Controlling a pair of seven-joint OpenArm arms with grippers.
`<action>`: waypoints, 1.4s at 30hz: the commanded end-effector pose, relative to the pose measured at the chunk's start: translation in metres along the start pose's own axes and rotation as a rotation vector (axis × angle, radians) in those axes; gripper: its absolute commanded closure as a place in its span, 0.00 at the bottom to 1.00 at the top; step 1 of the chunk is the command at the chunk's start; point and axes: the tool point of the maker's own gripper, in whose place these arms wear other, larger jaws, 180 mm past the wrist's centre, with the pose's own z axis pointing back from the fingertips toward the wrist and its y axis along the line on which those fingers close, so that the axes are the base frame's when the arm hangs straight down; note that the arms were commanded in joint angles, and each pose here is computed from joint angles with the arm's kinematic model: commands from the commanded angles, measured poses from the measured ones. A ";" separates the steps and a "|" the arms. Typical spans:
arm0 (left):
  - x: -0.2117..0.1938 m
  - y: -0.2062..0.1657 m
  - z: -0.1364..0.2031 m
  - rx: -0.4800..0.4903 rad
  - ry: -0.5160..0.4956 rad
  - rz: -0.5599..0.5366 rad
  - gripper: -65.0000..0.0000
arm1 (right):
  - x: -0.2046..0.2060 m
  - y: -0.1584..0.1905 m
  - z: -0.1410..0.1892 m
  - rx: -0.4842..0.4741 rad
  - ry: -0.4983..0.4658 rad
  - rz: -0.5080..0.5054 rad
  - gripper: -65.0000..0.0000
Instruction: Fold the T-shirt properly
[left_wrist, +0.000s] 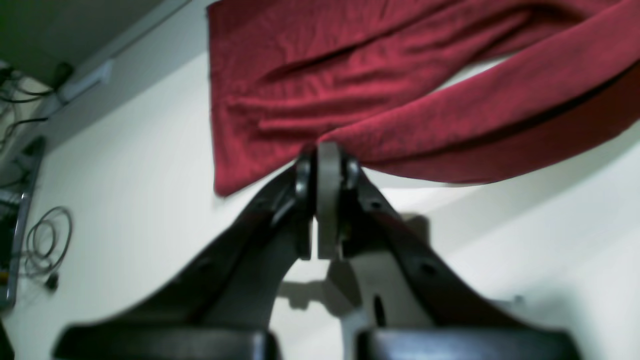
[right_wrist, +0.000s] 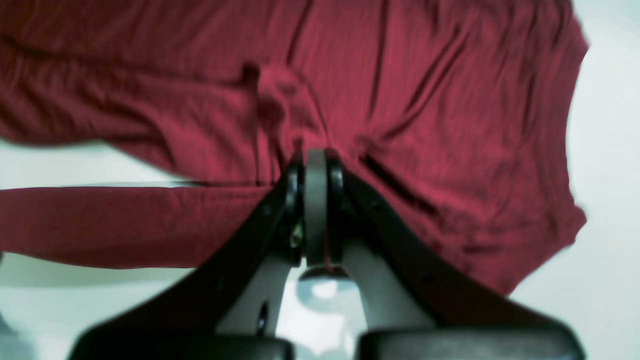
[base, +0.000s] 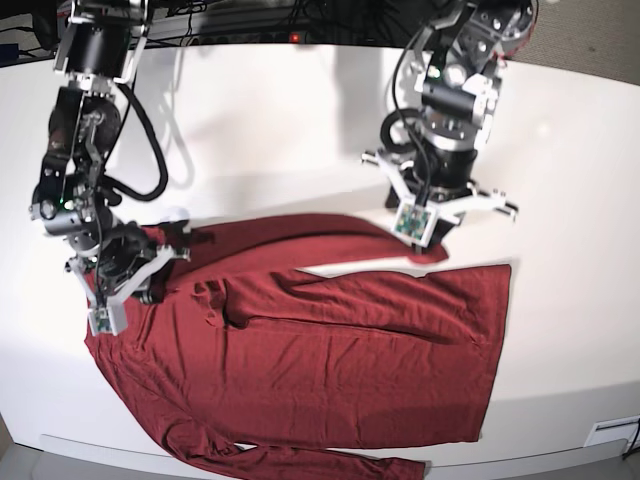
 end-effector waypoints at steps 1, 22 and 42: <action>0.021 0.009 -0.003 0.026 -0.070 0.002 1.00 | 0.026 -0.008 0.004 -0.026 -0.063 0.029 1.00; 0.071 0.037 -0.053 0.059 -0.153 -0.029 1.00 | 0.089 -0.045 0.013 -0.114 -0.146 0.095 1.00; 0.050 0.047 -0.097 0.074 -0.083 -0.073 1.00 | 0.078 -0.044 -0.043 -0.050 0.027 0.101 1.00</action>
